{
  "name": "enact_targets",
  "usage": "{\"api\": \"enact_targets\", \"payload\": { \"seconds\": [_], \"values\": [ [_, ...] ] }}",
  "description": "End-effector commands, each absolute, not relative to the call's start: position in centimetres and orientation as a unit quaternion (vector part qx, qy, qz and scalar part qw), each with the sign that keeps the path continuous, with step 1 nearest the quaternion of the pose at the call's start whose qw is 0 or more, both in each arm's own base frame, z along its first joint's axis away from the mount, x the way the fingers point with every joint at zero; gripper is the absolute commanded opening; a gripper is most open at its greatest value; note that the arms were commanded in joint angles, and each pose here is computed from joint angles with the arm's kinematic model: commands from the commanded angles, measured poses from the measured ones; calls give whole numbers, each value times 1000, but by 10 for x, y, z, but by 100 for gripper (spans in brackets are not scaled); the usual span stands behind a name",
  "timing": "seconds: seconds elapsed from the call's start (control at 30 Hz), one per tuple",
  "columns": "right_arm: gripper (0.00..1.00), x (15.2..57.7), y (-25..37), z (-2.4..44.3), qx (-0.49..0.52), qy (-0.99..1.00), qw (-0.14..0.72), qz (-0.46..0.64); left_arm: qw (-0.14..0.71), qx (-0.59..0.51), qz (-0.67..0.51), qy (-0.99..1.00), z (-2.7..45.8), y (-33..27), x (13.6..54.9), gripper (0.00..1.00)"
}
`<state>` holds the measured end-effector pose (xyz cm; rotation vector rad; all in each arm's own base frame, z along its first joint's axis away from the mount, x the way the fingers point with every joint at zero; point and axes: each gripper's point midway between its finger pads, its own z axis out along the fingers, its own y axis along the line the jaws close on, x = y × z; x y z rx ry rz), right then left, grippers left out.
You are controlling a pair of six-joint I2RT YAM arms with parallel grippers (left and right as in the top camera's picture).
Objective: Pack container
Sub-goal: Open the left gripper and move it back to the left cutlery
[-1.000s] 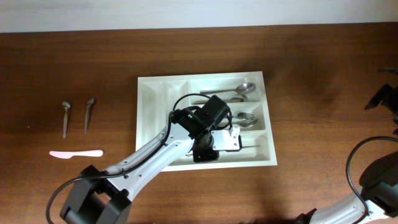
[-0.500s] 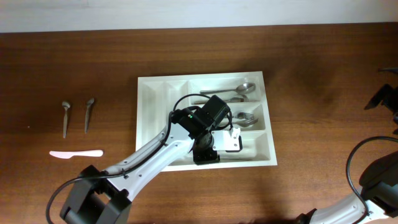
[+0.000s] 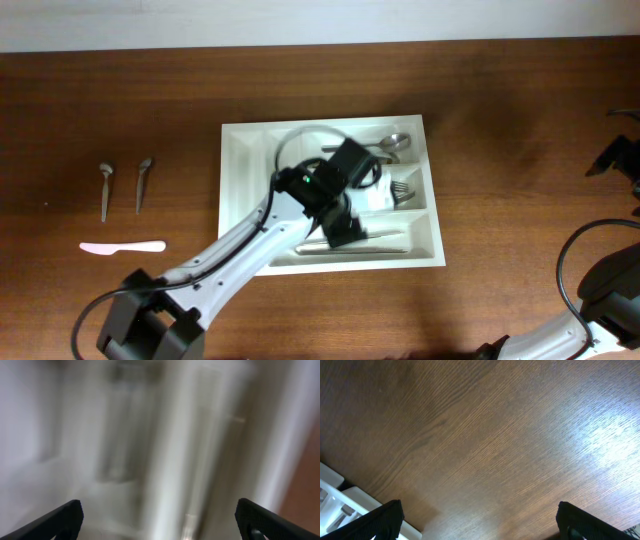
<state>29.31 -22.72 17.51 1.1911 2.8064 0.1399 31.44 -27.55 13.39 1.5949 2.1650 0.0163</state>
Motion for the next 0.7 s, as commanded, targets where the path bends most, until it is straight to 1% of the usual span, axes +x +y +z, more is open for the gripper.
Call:
{"api": "enact_targets", "payload": {
  "seconds": [0.0,0.07,0.1,0.17,0.23,0.3,0.37,0.4,0.47,0.53,0.6,0.67],
  "values": [
    [99,295,-225,173,384,921,43,49,350,288,106,885,217,-220,380,99],
    [99,295,-225,173,384,921,43,49,373,171,95,907,235,-199,393,99],
    [99,295,-225,173,384,921,43,49,375,146,72,913,239,-197,396,99],
    [98,295,-225,173,384,921,43,49,349,144,8,926,232,-205,392,99],
    [99,295,-225,173,384,921,43,49,315,154,-13,936,222,-205,382,99],
    [99,295,-225,173,384,921,43,49,293,151,4,944,215,-194,375,99],
    [99,295,-225,173,384,921,43,49,292,128,44,947,214,-173,378,99],
    [99,295,-225,173,384,921,43,49,298,76,72,949,216,-153,382,99],
    [99,295,-225,173,384,921,43,49,310,-86,112,940,219,-109,384,99],
    [99,295,-225,173,384,921,43,49,291,-234,101,922,212,-75,377,99],
    [99,295,-225,173,384,921,43,49,244,-326,47,912,200,-60,373,99],
    [99,295,-225,173,384,921,43,49,207,-348,0,914,193,-60,372,99]
  ]
}}
